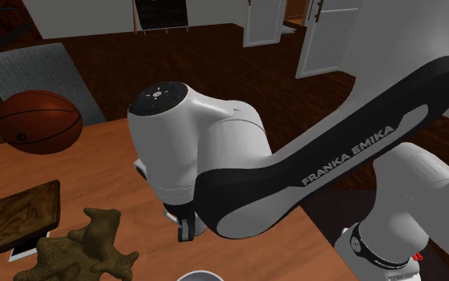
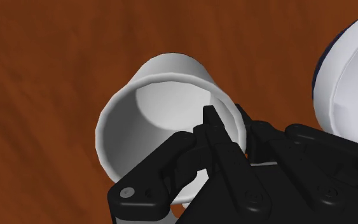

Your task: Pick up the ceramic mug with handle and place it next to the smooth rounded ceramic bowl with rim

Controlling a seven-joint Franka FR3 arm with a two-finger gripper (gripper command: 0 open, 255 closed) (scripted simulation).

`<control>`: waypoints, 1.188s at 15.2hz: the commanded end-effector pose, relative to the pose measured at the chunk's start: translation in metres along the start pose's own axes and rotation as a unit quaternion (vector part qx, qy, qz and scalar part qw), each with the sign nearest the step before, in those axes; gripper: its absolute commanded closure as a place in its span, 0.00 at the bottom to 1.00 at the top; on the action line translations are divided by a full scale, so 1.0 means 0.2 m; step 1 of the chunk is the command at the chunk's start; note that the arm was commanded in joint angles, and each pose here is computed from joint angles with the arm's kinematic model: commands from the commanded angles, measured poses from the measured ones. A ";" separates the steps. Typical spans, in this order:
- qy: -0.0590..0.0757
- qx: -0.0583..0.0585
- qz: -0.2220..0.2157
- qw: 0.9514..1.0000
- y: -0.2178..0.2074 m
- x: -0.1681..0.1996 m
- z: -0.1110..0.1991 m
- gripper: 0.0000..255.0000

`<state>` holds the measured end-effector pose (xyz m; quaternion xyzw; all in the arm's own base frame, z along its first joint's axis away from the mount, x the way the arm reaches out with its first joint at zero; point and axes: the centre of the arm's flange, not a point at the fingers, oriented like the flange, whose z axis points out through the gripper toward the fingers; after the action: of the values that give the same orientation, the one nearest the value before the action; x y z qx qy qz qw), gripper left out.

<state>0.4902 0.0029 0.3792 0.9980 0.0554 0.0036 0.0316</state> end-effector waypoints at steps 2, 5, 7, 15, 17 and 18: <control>0.000 0.000 0.000 1.000 -0.01 0.00 0.08 1.00; 0.000 0.000 0.000 1.000 -0.01 0.00 0.10 1.00; 0.000 0.000 0.000 1.000 -0.01 0.00 0.10 1.00; 0.000 0.000 0.000 1.000 -0.01 0.00 0.10 0.00; 0.000 0.000 0.000 1.000 -0.01 0.00 0.10 0.00; 0.000 0.000 0.000 1.000 -0.01 0.00 0.03 0.00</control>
<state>0.4904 0.0038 0.3650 0.9980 0.0554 0.0042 0.0315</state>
